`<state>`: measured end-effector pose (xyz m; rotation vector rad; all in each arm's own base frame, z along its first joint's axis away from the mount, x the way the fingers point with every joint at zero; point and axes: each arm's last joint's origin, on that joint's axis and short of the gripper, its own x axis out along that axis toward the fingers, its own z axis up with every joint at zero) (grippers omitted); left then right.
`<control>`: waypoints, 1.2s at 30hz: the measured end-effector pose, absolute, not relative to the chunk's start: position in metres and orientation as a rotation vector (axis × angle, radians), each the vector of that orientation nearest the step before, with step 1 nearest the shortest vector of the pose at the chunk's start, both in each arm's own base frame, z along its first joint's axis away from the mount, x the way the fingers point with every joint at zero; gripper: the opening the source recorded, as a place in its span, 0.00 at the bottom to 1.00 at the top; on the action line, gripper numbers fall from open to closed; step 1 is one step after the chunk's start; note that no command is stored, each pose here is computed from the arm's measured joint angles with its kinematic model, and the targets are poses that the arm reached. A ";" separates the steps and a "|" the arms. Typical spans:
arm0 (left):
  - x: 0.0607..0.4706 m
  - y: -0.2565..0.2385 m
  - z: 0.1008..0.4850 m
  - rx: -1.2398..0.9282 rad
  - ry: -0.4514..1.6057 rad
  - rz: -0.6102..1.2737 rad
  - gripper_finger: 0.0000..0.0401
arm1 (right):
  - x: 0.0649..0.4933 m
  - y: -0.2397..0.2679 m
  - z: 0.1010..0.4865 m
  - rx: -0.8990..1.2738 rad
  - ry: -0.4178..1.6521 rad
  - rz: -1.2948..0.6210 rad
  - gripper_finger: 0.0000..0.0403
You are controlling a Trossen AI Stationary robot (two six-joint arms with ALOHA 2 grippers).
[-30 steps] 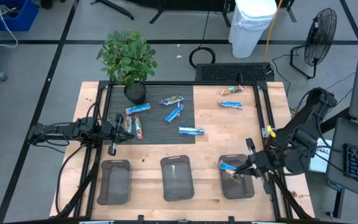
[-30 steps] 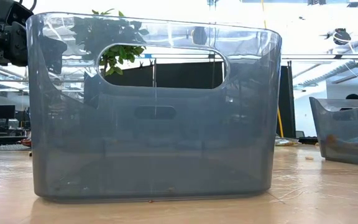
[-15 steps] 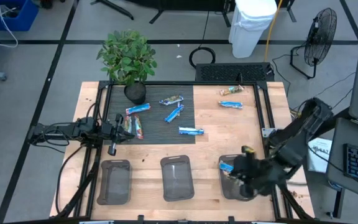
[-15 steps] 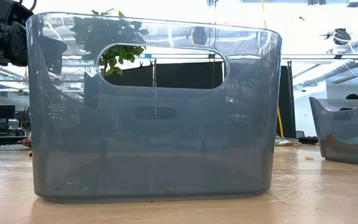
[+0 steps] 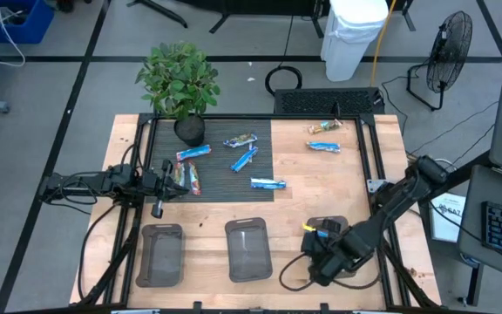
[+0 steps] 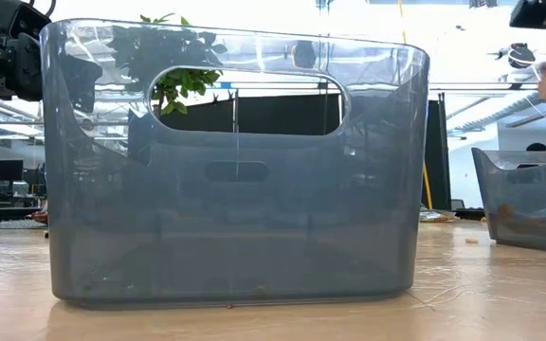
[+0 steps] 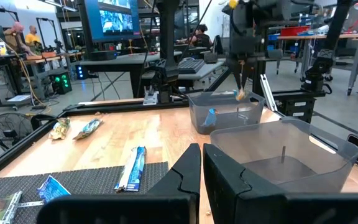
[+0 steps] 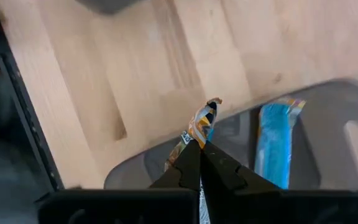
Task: Pick and place Granola Bars by type
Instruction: Put the yellow granola bar into the right black bin
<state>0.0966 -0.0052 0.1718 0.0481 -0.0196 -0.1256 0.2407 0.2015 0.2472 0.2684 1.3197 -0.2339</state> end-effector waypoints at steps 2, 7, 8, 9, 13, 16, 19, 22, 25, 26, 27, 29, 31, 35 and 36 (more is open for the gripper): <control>0.097 -0.005 0.172 0.048 -0.020 -0.126 0.06 | 0.242 0.203 0.242 0.272 1.349 -0.236 0.00; 0.097 -0.005 0.172 0.048 -0.020 -0.125 0.06 | 0.242 0.204 0.240 0.276 1.368 -0.237 0.00; 0.097 -0.005 0.172 0.048 -0.020 -0.126 0.06 | 0.242 0.204 0.240 0.274 1.367 -0.238 0.00; 0.097 -0.005 0.172 0.048 -0.020 -0.126 0.06 | 0.242 0.204 0.240 0.269 1.366 -0.239 0.00; 0.097 -0.005 0.172 0.048 -0.020 -0.126 0.06 | 0.243 0.200 0.240 0.250 1.356 -0.264 0.00; 0.097 -0.005 0.172 0.048 -0.020 -0.126 0.06 | 0.244 0.194 0.239 0.226 1.355 -0.309 0.00; 0.097 -0.005 0.172 0.048 -0.020 -0.126 0.06 | 0.245 0.187 0.236 0.218 1.370 -0.341 0.00; 0.097 -0.005 0.172 0.048 -0.020 -0.126 0.06 | 0.244 0.181 0.226 0.203 1.402 -0.363 0.00; 0.097 -0.005 0.172 0.048 -0.020 -0.126 0.06 | 0.243 0.174 0.217 0.203 1.449 -0.371 0.00; 0.097 -0.005 0.172 0.048 -0.020 -0.125 0.06 | 0.243 0.172 0.214 0.216 1.461 -0.369 0.00; 0.097 -0.005 0.172 0.048 -0.020 -0.125 0.06 | 0.244 0.171 0.212 0.223 1.469 -0.370 0.00; 0.097 -0.005 0.172 0.048 -0.020 -0.125 0.06 | 0.244 0.169 0.209 0.237 1.481 -0.361 0.00; 0.097 -0.005 0.172 0.048 -0.020 -0.126 0.06 | 0.245 0.167 0.207 0.227 1.485 -0.352 0.00; 0.097 -0.005 0.172 0.048 -0.020 -0.126 0.06 | 0.246 0.165 0.206 0.219 1.483 -0.339 0.00; 0.097 -0.005 0.172 0.048 -0.020 -0.126 0.06 | 0.247 0.165 0.206 0.217 1.483 -0.338 0.00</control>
